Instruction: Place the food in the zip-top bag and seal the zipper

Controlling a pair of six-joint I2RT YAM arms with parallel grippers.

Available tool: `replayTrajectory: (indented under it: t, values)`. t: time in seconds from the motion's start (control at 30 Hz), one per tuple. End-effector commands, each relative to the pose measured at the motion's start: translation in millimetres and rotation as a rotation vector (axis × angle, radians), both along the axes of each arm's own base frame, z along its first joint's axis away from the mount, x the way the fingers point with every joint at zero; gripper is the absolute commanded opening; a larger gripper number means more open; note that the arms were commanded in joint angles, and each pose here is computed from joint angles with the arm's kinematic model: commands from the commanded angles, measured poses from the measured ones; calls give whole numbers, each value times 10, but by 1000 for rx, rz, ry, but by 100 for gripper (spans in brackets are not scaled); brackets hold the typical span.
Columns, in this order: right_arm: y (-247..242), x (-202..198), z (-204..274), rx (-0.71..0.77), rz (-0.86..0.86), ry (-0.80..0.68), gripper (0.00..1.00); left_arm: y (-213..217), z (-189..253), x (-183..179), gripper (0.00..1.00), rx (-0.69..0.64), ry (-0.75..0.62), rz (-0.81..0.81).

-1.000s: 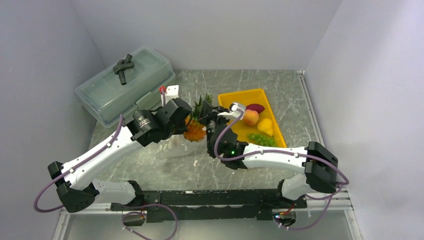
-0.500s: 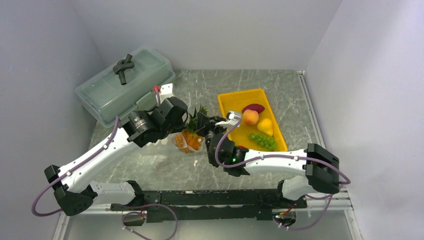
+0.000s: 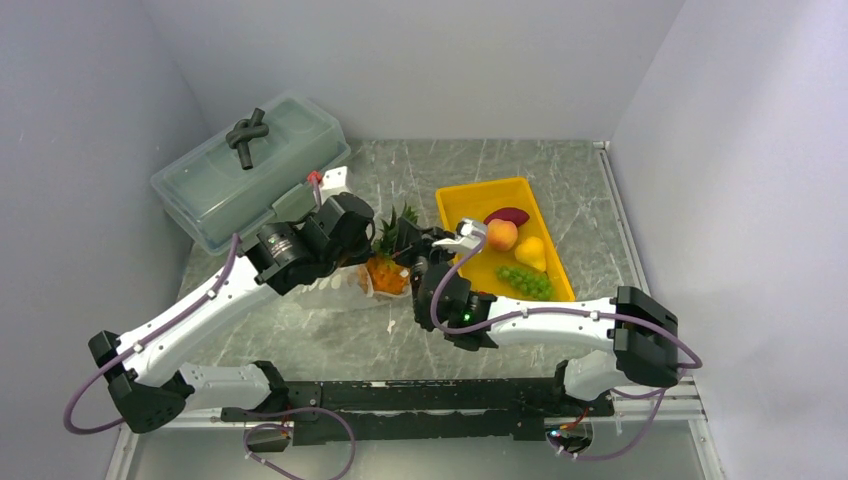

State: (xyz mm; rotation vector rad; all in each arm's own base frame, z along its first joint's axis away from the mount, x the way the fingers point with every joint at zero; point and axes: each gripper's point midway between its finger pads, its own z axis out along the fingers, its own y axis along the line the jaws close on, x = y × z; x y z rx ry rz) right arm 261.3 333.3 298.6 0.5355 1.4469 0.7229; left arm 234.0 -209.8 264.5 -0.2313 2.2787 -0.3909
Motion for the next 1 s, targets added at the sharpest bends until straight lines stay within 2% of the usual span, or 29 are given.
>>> replayTrajectory:
  t: [0.0, 0.2, 0.37, 0.5, 0.73, 0.97]
  values:
    - [33, 40, 476, 162, -3, -32, 0, -27, 95, -70, 0, -74, -4, -13]
    - [154, 36, 164, 136, 26, 14, 0, 12, 162, -82, 0, -116, -27, 8]
    - [153, 12, 91, 103, 46, 21, 0, 89, 182, -97, 0, -127, -40, 30]
    - [157, -10, 89, 93, 66, 15, 21, 143, 208, -104, 0, -129, -51, 42]
    - [163, -52, 211, 53, 111, -30, 38, 200, 256, -121, 0, -136, -67, 48]
    - [130, -86, 393, -23, 140, -66, 43, 246, 271, -134, 0, -139, -81, 50]
